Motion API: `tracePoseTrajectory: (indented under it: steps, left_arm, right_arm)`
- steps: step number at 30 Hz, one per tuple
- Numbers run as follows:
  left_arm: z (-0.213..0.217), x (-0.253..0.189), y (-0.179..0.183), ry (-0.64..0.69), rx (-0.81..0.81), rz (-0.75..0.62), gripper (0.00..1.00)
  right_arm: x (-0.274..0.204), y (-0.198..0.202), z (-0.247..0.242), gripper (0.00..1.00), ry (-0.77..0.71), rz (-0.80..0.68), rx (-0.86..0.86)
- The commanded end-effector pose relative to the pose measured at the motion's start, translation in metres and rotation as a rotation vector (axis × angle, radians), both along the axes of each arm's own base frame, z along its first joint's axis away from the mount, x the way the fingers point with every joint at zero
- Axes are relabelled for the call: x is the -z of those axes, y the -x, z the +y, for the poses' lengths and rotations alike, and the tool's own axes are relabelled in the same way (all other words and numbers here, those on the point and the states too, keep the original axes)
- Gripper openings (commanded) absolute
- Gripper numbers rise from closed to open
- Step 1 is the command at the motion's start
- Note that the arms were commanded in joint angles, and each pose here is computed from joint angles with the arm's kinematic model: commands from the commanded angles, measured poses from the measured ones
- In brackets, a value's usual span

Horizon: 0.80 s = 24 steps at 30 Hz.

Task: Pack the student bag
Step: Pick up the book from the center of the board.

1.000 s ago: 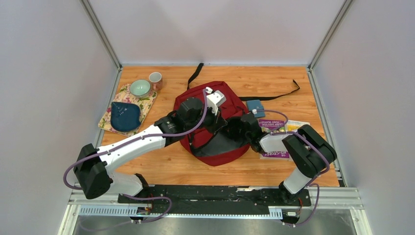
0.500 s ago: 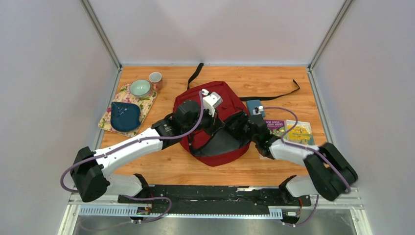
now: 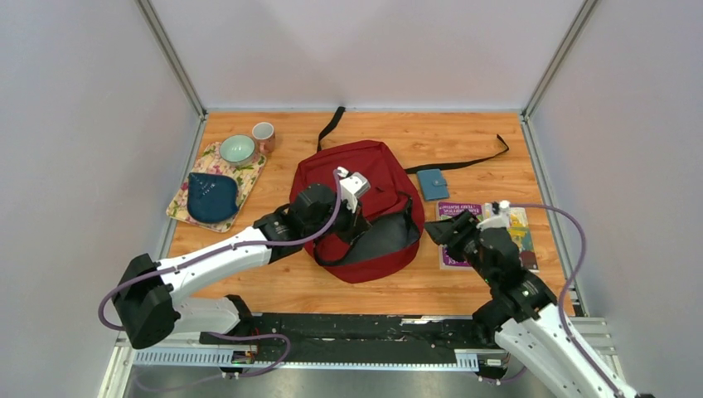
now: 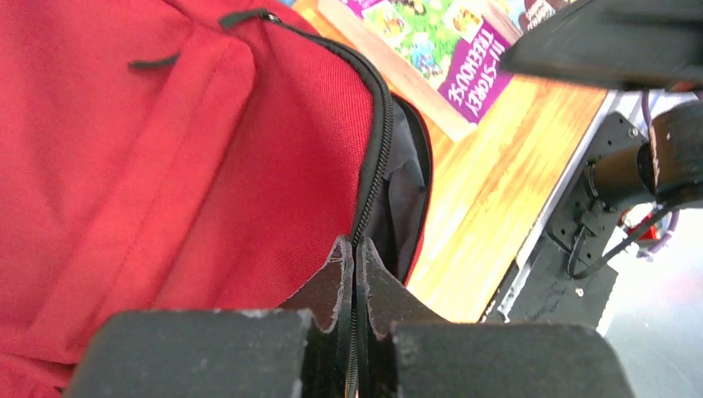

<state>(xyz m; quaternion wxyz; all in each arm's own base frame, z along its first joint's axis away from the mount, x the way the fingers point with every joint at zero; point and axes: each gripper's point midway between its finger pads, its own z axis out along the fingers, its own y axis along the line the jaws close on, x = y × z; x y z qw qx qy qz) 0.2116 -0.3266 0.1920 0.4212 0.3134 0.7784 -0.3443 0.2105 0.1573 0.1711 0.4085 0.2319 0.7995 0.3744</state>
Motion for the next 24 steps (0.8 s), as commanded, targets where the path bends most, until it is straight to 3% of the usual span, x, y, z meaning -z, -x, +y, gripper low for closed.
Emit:
tracePoseTrajectory:
  steps: [1,3,4,6,7,12,15,20,24]
  left_arm:
    - [-0.012,0.013,0.021,0.047,0.08,0.098,0.0]
    - [-0.023,0.019,0.025,0.059,0.097,0.135,0.04]
    - [-0.029,0.015,0.027,0.069,0.121,0.145,0.23]
    - [-0.038,0.013,0.034,0.063,0.158,0.162,0.51]
    - [-0.042,0.004,0.036,0.062,0.167,0.148,0.75]
    - [-0.052,-0.035,0.046,0.121,0.209,0.063,0.78]
    - [-0.055,-0.053,0.042,0.157,0.203,0.026,0.78]
    - [-0.076,-0.083,0.035,0.228,0.242,-0.025,0.79]
    - [-0.11,-0.066,0.021,0.2,0.274,0.02,0.79]
  right_arm:
    - [-0.009,0.01,-0.059,0.66,0.144,-0.041,0.193]
    - [-0.017,0.011,-0.069,0.67,0.173,-0.061,0.222]
    - [-0.03,0.009,-0.075,0.68,0.18,-0.084,0.249]
    - [-0.029,0.006,-0.081,0.7,0.263,-0.068,0.253]
    - [-0.031,0.003,-0.088,0.72,0.308,-0.065,0.281]
    - [-0.039,-0.004,-0.12,0.79,0.501,0.003,0.35]
    - [-0.041,-0.007,-0.137,0.81,0.515,0.036,0.4]
    - [-0.004,-0.011,-0.163,0.84,0.46,0.235,0.428]
    - [0.033,-0.006,-0.194,0.85,0.32,0.416,0.493]
